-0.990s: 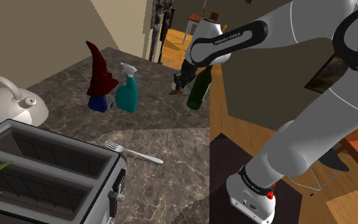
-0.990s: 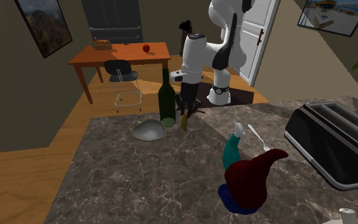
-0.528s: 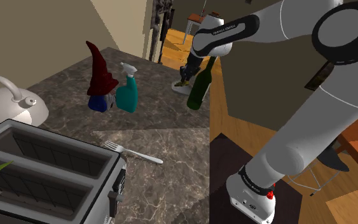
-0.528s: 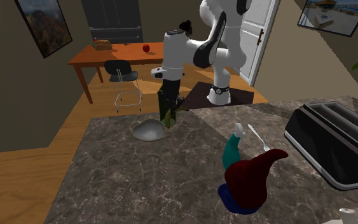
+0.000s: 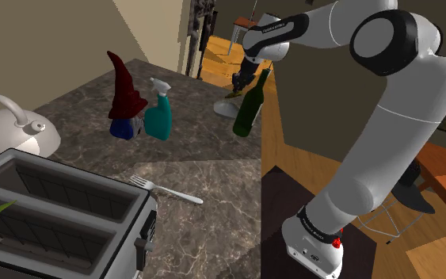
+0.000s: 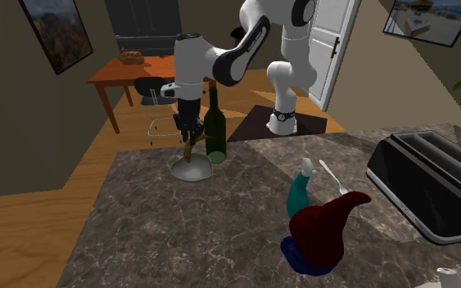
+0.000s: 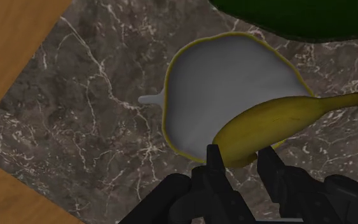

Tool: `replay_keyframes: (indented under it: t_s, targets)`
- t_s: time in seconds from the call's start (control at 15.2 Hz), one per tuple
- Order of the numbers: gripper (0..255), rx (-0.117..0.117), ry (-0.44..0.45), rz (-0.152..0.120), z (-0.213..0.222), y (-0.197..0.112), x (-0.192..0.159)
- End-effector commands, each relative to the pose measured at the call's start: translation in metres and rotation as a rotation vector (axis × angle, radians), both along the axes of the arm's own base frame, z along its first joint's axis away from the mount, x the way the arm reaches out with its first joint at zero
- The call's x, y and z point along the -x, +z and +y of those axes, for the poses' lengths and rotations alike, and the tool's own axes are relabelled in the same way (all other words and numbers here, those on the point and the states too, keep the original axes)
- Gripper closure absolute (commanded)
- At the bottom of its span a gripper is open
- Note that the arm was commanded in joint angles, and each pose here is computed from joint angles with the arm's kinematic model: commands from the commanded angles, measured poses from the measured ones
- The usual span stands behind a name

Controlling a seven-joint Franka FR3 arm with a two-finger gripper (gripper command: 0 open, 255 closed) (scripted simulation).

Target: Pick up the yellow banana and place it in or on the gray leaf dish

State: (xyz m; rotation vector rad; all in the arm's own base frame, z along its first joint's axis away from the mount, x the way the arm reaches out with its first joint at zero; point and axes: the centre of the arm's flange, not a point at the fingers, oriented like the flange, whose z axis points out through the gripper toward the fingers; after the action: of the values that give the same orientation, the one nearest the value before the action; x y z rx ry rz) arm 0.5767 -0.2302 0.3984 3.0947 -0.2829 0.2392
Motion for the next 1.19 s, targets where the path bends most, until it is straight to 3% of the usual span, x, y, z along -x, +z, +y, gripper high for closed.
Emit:
replay_keyframes:
  t_s: [0.0, 1.12]
  targets:
    - [255, 0.000, 0.002, 0.000, -0.020, 0.000, -0.009]
    - [255, 0.000, 0.002, 0.000, -0.020, -0.088, -0.009]
